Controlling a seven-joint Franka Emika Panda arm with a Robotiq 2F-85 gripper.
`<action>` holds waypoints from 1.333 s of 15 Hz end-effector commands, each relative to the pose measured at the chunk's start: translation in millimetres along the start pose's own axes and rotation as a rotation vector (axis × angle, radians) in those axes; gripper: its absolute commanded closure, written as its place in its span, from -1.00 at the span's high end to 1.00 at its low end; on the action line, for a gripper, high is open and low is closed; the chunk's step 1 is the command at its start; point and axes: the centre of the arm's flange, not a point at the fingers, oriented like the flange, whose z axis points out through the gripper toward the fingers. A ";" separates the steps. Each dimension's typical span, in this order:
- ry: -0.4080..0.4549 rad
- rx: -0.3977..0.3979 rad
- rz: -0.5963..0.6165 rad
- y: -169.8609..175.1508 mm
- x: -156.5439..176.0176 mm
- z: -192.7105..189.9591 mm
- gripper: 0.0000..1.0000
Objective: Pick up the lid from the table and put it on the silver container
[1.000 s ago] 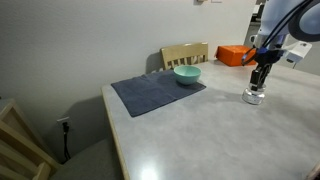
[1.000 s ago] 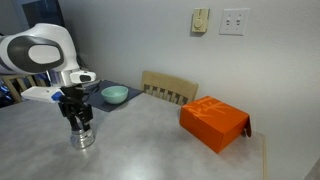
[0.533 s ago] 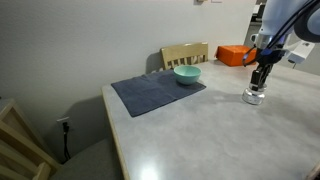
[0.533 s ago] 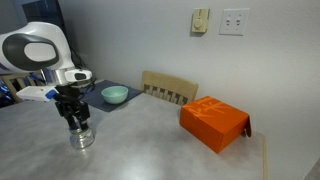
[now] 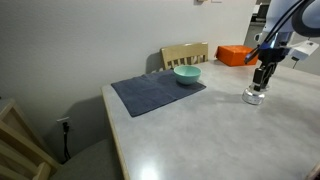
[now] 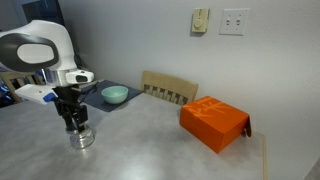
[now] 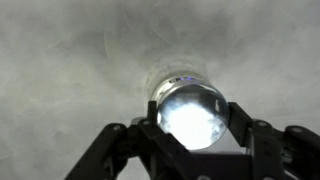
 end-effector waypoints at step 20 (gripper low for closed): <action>-0.019 -0.011 -0.075 5.9 -3.6 9.3 -0.13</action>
